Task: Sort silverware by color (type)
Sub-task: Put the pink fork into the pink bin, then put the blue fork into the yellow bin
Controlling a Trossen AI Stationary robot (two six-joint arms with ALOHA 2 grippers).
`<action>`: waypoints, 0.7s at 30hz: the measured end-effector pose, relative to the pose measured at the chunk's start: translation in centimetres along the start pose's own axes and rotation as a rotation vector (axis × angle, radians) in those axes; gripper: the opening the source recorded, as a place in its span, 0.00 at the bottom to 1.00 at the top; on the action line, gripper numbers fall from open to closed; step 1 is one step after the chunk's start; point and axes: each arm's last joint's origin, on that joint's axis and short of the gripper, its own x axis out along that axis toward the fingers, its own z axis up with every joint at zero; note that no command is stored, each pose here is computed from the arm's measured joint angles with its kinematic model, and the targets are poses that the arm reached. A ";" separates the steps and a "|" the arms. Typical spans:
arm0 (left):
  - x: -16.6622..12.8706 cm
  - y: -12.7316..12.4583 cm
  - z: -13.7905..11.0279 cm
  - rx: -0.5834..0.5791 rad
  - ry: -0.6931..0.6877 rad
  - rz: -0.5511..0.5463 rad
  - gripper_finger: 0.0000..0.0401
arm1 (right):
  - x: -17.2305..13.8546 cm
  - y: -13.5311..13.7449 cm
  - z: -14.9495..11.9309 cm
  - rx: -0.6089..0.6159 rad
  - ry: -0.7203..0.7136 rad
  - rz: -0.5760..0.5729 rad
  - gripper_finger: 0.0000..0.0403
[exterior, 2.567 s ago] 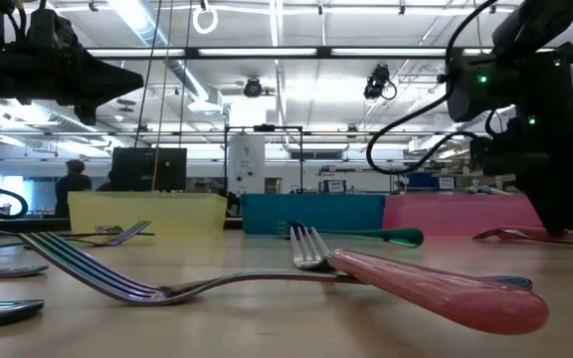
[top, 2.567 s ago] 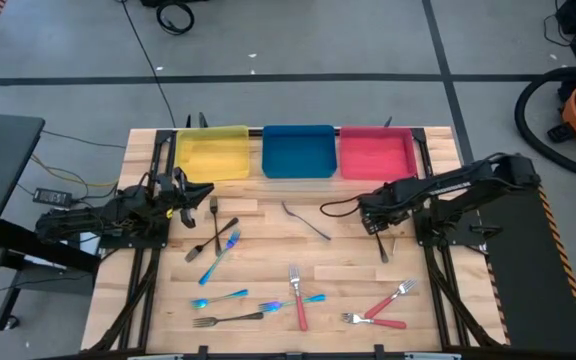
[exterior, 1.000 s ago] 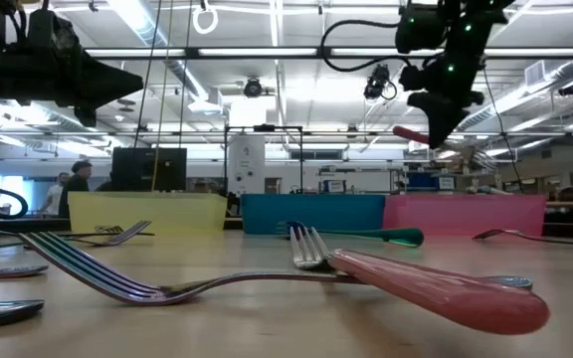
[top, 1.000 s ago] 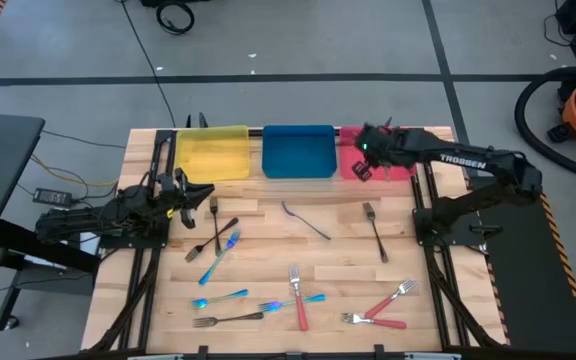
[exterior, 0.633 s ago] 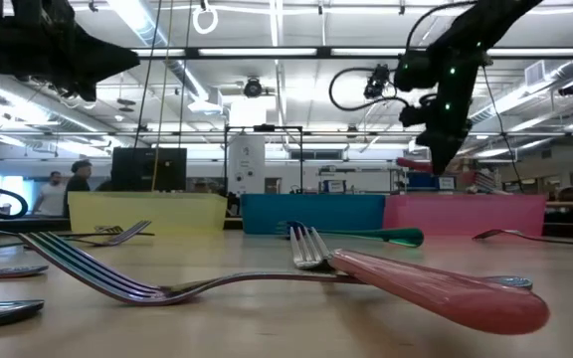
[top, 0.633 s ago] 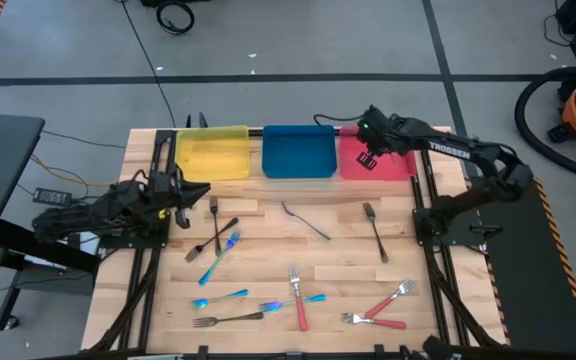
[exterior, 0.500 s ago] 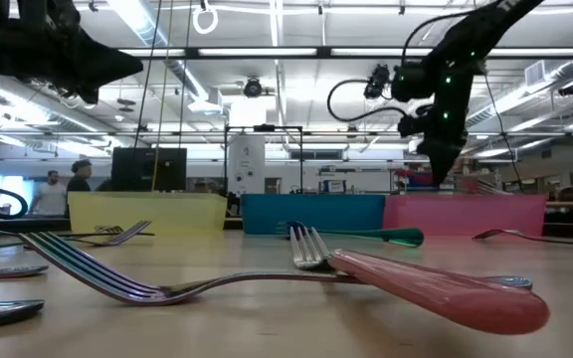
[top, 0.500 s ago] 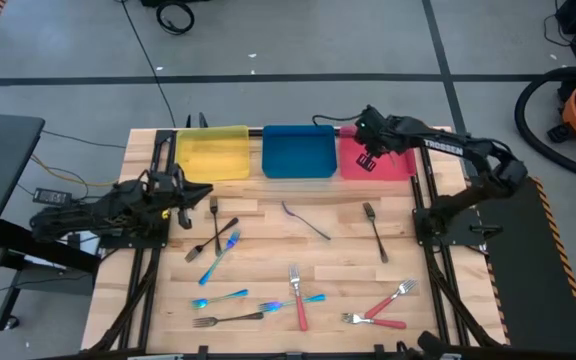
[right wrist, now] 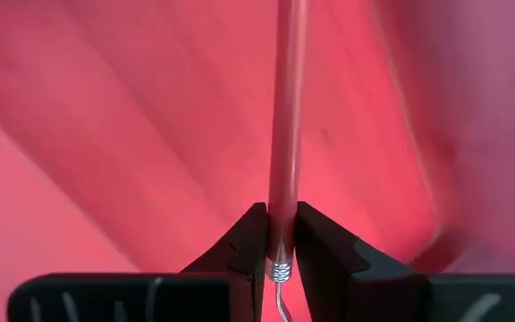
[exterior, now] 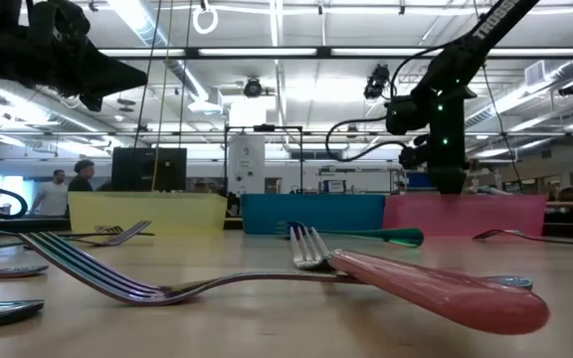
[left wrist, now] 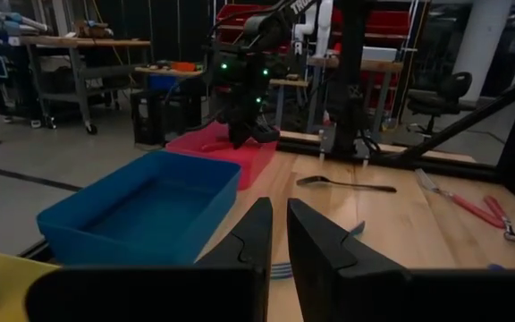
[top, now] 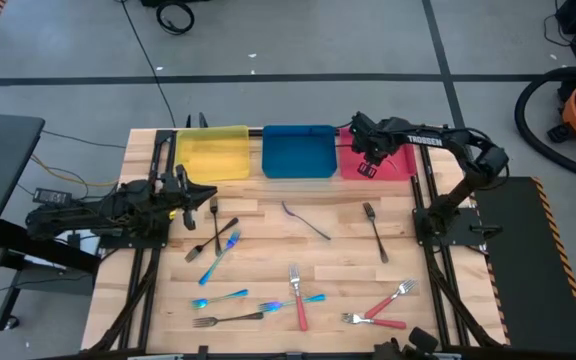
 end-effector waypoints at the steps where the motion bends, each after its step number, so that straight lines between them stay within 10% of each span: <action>1: 0.0 0.0 0.0 0.000 -0.001 0.000 0.10 | 0.2 0.0 0.0 -0.002 0.009 -0.010 0.17; 13: 0.0 0.0 0.1 0.056 -0.014 -0.001 0.10 | -0.1 -0.1 0.0 0.070 0.007 -0.048 0.27; 21: 0.0 0.0 0.1 -0.145 -0.011 -0.002 0.10 | -2.0 0.1 -0.6 0.145 -0.032 -0.059 0.33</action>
